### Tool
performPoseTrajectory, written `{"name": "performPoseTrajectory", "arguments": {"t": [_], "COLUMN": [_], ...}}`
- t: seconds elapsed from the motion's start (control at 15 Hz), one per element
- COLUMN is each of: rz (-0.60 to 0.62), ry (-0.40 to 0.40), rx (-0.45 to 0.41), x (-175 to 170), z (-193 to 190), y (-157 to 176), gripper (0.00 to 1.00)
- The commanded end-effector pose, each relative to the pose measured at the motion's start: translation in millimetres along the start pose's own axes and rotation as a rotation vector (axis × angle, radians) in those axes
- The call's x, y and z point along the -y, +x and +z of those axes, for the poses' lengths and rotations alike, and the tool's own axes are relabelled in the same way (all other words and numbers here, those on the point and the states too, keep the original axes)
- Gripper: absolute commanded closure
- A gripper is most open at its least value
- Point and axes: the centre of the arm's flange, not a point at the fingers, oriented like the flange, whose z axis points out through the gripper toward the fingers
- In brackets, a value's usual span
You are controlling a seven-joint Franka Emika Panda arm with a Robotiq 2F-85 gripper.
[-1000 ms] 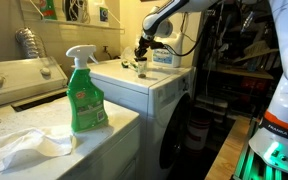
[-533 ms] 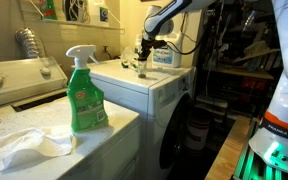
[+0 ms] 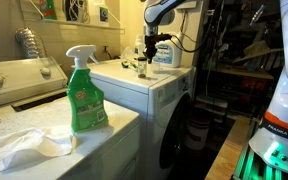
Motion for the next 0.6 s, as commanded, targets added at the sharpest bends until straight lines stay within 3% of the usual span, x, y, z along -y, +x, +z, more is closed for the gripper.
{"name": "performPoseTrajectory", "arguments": {"t": [0.0,0.2,0.53], "rz": [0.052,0.082,0.138], "ry": [-0.027,0.005,-0.016], "rx": [0.047,0.03,0.1], "x": [-2,3,-1], "z": [-12,-33,-52], "y": [-7,-5,-15], "gripper": [0.98,0.98,0.98]}}
